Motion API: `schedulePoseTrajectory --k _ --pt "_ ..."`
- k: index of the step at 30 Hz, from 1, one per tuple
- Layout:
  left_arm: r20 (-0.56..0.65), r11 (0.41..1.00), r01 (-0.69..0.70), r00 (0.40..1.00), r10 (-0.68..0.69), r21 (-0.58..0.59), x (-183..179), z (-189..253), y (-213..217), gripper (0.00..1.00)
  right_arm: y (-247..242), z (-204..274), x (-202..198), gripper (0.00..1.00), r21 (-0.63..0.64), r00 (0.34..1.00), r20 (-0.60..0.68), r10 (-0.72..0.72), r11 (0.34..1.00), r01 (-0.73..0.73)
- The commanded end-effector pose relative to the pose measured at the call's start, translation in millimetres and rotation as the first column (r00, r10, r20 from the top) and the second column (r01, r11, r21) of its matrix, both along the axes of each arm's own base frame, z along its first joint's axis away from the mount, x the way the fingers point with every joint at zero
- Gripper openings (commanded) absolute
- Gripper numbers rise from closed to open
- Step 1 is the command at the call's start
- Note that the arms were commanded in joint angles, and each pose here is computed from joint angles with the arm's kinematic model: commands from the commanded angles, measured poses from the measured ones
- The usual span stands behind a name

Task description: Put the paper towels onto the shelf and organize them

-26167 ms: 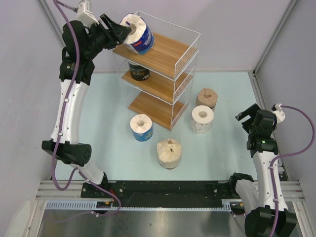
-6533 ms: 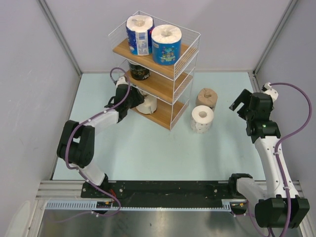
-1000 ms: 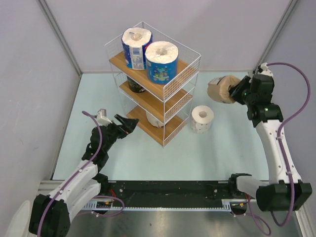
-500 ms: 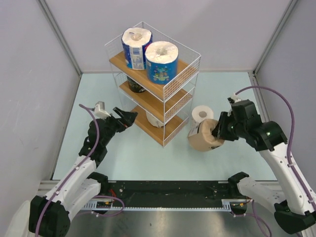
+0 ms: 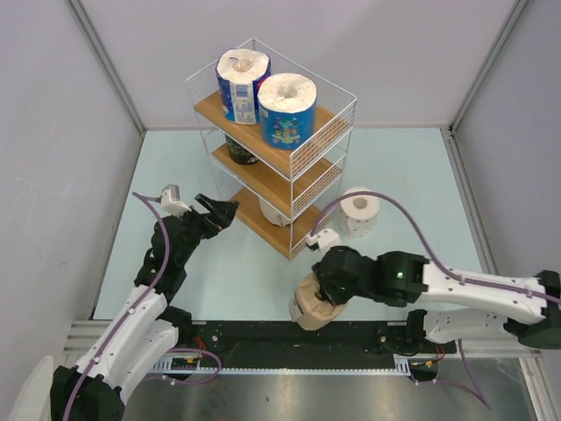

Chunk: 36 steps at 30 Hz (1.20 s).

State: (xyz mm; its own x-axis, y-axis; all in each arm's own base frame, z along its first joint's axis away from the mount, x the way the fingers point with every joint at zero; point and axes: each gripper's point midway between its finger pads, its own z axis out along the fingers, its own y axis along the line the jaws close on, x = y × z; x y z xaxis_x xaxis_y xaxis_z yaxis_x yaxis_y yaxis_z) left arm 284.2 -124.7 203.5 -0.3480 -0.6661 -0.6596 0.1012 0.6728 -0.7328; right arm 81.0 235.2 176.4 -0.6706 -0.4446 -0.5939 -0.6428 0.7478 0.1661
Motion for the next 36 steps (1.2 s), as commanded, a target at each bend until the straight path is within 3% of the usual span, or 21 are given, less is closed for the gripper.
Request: schedulePoseTrajectory --k 1,9,20,22,23,24,26,29,36 --pt "-0.004 1.0 -0.025 1.0 0.025 -0.004 -3 1 6 1.0 52 23 42 0.28 0.126 0.968 0.218 -0.121 0.987 0.096" --pt "-0.023 0.999 -0.031 0.999 0.031 -0.008 -7 -6 7 1.0 108 17 59 0.3 0.104 0.956 0.293 -0.001 0.994 -0.031" --pt "-0.054 0.999 -0.036 0.998 0.035 -0.003 -8 -17 8 1.0 162 -18 69 0.31 0.033 0.962 0.237 0.136 0.988 -0.148" --pt "-0.061 0.999 -0.035 0.998 0.035 0.0 -8 -19 8 1.0 165 -20 74 0.37 0.027 0.964 0.231 0.13 0.99 -0.14" --pt "-0.062 0.999 -0.035 0.997 0.035 0.002 -8 -19 8 1.0 164 -21 76 0.43 0.023 0.965 0.235 0.12 0.991 -0.129" --pt "-0.064 0.999 -0.035 0.997 0.035 0.001 -8 -19 8 1.0 162 -16 78 0.55 0.032 0.964 0.245 0.105 0.993 -0.116" --pt "-0.068 0.999 -0.033 0.997 0.034 0.004 -7 -21 8 1.0 159 -5 82 0.64 0.051 0.961 0.266 0.073 0.995 -0.09" --pt "-0.075 1.0 -0.03 0.997 0.031 0.007 -7 -24 7 1.0 153 18 86 0.7 0.103 0.955 0.292 0.047 0.991 -0.08" --pt "-0.099 0.999 -0.009 0.995 0.012 0.035 -11 -25 6 1.0 124 81 75 0.72 0.232 0.945 0.326 -0.008 0.97 -0.072"
